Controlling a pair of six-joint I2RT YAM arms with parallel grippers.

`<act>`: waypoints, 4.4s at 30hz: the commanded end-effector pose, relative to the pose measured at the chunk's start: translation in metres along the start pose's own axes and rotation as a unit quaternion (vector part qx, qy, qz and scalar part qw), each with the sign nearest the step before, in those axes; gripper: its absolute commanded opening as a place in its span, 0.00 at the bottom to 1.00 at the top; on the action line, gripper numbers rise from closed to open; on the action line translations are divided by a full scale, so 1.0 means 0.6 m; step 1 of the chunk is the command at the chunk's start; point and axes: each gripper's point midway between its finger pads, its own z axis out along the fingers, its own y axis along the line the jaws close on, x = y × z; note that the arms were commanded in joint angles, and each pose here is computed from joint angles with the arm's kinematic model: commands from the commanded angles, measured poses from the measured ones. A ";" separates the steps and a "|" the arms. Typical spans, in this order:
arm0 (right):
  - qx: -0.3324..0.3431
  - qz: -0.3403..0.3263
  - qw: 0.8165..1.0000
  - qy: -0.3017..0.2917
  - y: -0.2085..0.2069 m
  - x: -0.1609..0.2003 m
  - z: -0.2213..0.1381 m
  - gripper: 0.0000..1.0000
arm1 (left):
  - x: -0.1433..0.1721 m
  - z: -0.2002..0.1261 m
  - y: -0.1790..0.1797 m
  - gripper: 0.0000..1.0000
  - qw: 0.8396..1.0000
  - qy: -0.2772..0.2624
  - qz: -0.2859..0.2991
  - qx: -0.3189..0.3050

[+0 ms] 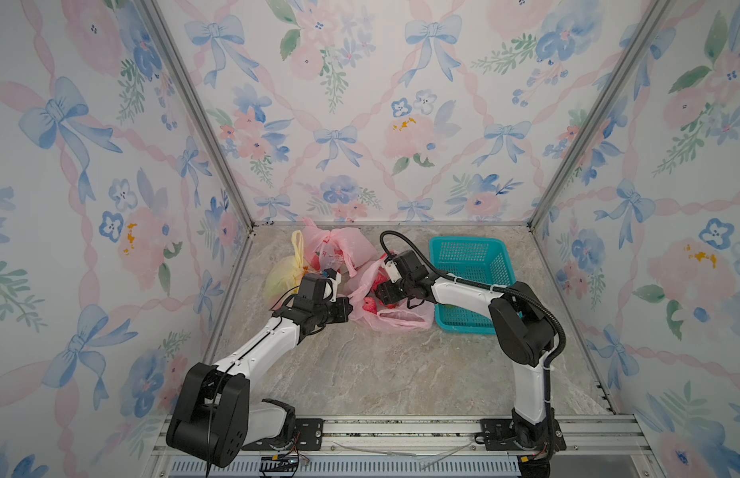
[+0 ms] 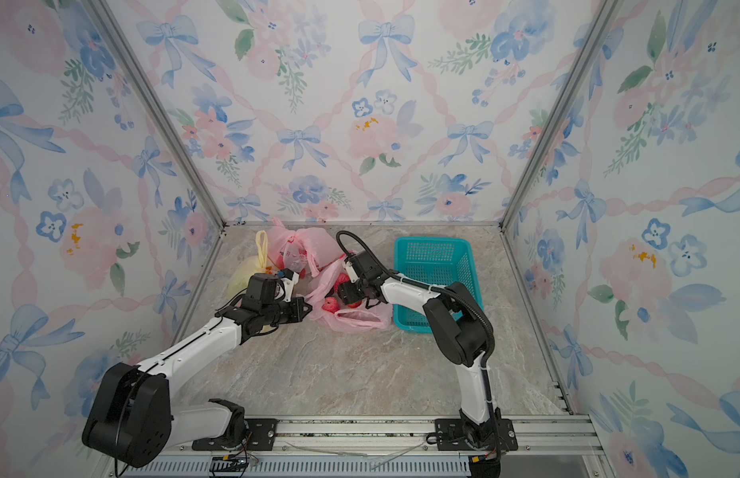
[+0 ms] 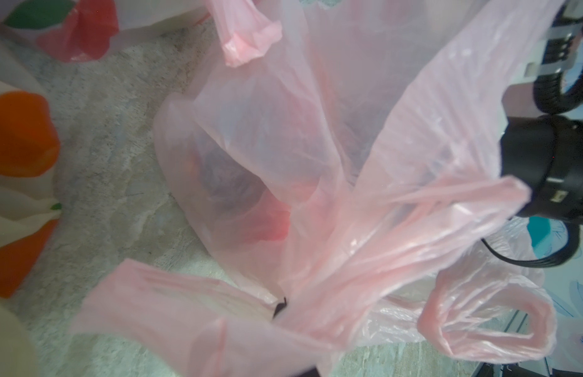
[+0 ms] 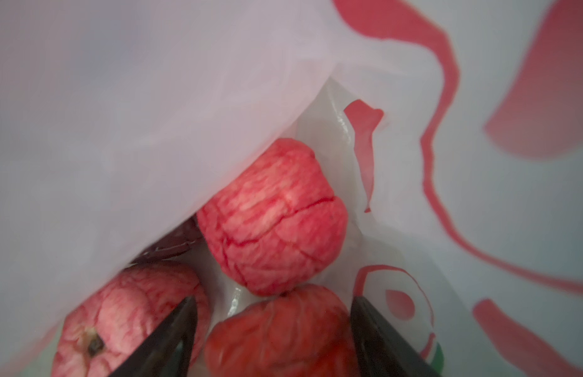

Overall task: Untie the knot of a plastic bag & take out the apple
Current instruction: Pick up the apple from the plastic bag, then place the apple in the basket, then pick up the apple from the plastic bag.

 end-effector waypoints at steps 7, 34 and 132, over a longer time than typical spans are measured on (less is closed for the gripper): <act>0.008 -0.001 0.999 0.036 -0.012 0.031 -0.003 0.59 | -0.009 0.003 0.008 0.00 1.000 0.000 0.007 -0.006; -0.220 -0.022 0.968 0.121 0.089 0.065 -0.194 0.56 | -0.108 -0.047 -0.029 0.00 0.995 -0.095 0.029 -0.001; 0.063 -0.002 0.998 -0.029 0.003 -0.075 -0.089 0.78 | -0.056 -0.033 -0.037 0.00 0.998 -0.050 0.039 -0.014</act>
